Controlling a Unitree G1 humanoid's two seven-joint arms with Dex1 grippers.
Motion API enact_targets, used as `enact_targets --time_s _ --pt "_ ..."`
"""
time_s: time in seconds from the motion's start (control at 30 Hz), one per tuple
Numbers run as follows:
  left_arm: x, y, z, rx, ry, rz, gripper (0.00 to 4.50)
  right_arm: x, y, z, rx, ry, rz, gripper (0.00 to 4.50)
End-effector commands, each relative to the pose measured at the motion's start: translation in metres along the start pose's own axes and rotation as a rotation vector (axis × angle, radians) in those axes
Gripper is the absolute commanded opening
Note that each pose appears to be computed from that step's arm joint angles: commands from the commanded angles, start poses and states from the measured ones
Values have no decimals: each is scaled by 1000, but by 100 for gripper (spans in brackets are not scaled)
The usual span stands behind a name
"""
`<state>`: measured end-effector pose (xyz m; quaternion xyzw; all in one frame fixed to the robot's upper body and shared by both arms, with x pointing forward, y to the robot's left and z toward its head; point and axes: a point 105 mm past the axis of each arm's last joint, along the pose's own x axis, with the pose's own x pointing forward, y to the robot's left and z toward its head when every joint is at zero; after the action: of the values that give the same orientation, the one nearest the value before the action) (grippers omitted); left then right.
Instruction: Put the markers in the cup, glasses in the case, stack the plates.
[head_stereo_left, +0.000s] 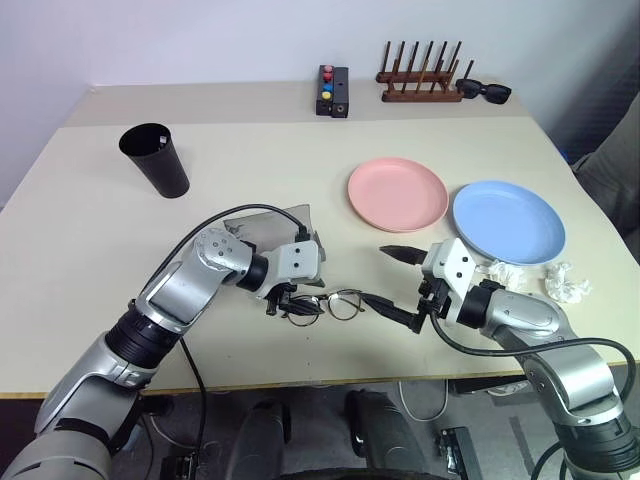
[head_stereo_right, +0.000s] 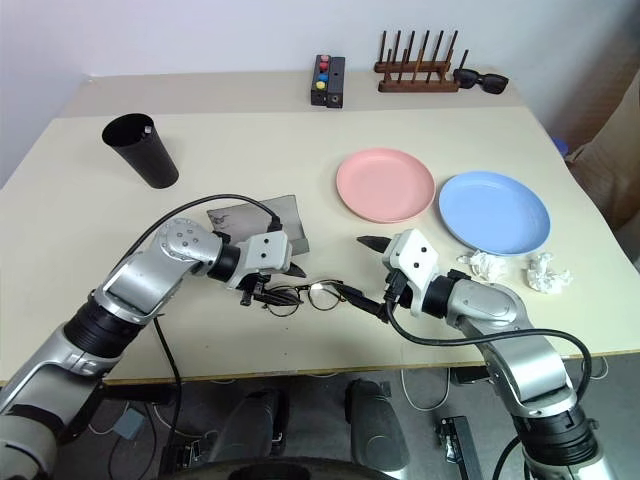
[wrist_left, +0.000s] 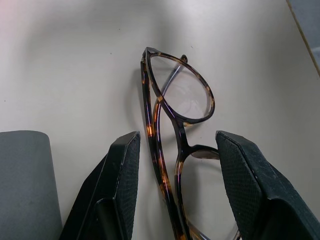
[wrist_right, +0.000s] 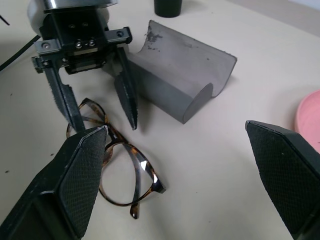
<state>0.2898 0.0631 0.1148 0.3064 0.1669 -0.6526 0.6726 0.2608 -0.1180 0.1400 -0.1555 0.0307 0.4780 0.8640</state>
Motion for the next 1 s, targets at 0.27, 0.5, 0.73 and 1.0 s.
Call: enact_targets --time_s 0.27,0.5,0.73,1.0 --pt "1 -1 1 16 2 -6 241 -11 12 11 -61 31 109 450" --pt "0 -1 -2 5 5 -11 65 -7 12 11 -67 28 102 450" --pt "-4 -2 -5 19 15 -17 6 -8 7 12 -77 27 85 450" --pt "-6 -1 -1 -18 -20 -22 6 -8 5 10 -79 25 73 450"
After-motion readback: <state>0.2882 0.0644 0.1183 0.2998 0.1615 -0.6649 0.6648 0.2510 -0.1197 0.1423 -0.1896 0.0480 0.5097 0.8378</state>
